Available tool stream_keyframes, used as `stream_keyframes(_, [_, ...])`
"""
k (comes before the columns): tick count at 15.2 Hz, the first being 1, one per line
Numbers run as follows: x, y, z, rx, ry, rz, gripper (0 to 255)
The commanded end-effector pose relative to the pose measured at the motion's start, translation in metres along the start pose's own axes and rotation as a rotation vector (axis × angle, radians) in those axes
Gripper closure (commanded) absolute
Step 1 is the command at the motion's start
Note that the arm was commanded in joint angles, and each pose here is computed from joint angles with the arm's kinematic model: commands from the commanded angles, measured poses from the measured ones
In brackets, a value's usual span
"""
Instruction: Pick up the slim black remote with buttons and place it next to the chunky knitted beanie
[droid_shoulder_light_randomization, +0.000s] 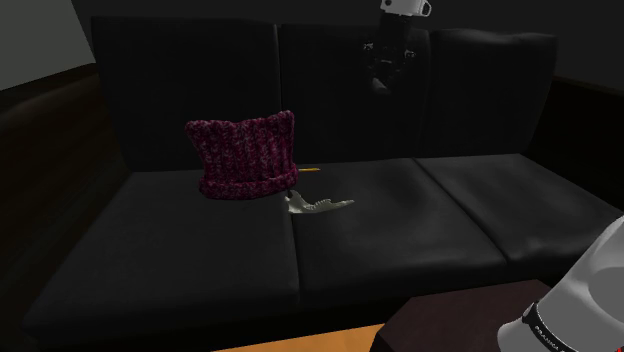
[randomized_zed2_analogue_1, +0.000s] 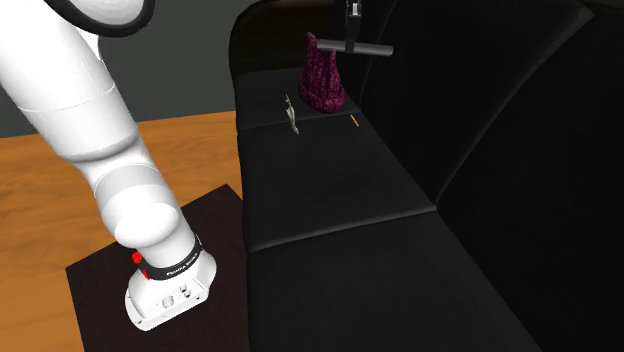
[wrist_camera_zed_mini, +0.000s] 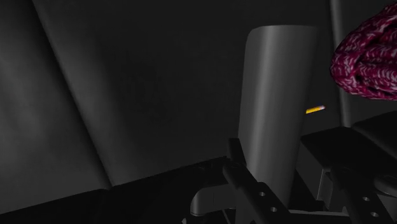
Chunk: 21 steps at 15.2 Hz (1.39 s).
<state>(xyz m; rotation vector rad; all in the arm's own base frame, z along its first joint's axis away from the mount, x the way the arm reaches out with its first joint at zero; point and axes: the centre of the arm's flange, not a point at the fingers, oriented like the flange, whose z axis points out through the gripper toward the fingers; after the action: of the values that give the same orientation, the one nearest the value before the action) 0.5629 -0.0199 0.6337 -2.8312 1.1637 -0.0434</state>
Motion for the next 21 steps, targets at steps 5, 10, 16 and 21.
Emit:
stream_keyframes(5, [-0.005,-0.080,0.004,0.001,0.000,0.001,255])
stream_keyframes(10, [-0.006,-0.108,0.017,0.001,0.000,0.001,255])
stream_keyframes(16, [-0.006,-0.105,0.049,0.001,0.000,0.001,255])
stream_keyframes(21, [-0.006,-0.103,0.075,0.001,0.000,0.001,255])
